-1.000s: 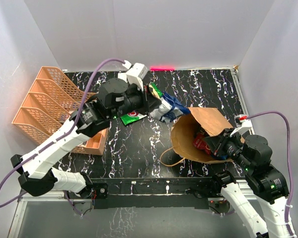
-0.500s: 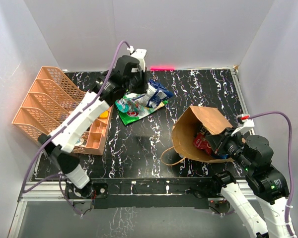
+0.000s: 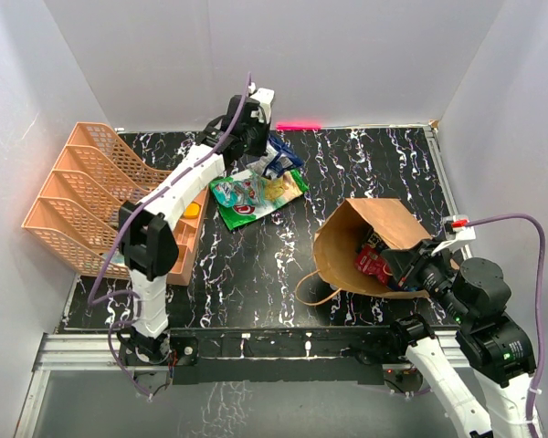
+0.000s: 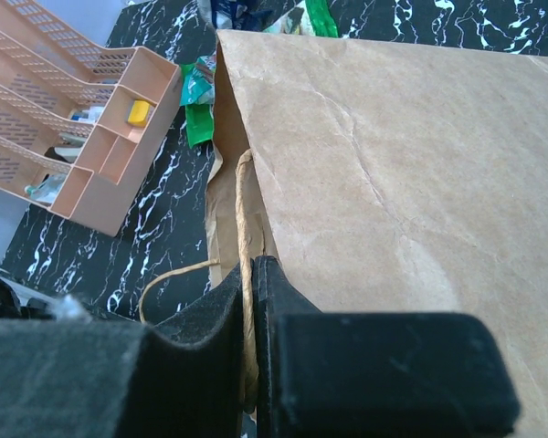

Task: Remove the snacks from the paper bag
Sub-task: Place the snack at the center of the board, then take out the snack from the paper bag.

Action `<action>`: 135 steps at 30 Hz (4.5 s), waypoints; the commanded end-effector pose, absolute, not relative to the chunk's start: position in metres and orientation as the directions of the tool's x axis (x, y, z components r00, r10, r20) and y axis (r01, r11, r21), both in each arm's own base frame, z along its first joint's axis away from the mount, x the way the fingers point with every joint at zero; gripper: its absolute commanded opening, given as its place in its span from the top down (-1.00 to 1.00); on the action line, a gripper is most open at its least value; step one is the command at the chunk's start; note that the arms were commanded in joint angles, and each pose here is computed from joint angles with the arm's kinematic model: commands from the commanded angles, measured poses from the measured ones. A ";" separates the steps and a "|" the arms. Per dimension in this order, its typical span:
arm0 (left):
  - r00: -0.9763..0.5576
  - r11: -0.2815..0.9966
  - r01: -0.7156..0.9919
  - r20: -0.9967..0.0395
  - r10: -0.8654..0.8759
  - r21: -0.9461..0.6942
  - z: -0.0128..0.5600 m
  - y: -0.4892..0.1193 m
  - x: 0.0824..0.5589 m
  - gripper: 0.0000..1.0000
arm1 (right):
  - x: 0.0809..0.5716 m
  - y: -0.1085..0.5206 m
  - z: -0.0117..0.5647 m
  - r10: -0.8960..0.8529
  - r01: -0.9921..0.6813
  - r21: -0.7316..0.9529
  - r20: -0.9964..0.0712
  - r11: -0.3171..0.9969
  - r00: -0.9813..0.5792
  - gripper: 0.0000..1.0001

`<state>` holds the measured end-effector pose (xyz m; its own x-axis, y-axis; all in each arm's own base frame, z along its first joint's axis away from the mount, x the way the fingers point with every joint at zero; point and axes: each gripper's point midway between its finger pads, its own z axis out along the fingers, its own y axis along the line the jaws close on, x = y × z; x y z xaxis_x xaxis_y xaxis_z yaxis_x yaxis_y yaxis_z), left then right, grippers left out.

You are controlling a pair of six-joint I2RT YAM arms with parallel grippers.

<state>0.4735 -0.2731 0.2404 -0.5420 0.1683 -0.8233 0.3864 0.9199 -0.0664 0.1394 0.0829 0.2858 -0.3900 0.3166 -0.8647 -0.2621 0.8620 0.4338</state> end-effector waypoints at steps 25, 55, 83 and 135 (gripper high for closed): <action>-0.548 0.829 0.488 -0.835 0.049 -0.272 0.268 -0.239 0.362 -0.31 | 0.135 0.098 0.280 0.298 -0.321 0.461 -0.845 0.827 -0.444 0.85; -0.722 0.236 0.673 -0.692 0.002 -0.701 0.269 -0.334 0.159 -0.39 | 0.131 0.189 0.309 0.174 -0.568 0.698 -0.685 0.437 -0.708 0.84; -0.408 0.341 0.854 -0.912 -0.034 -0.394 0.210 -0.429 0.104 -0.31 | 0.129 0.195 0.354 0.229 -0.668 0.658 -0.750 0.348 -0.620 0.85; -0.256 0.588 0.788 -0.965 0.049 -0.179 0.142 -0.505 0.151 0.04 | 0.143 0.165 0.381 0.313 -0.614 0.563 -0.823 0.553 -0.474 0.85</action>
<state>0.1325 -0.4966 0.1285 -0.3560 0.0927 -0.9299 0.7994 0.5456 -0.2517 0.1509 0.1678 0.3436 -0.5815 0.2929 -0.7590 -0.5308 0.5705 0.6268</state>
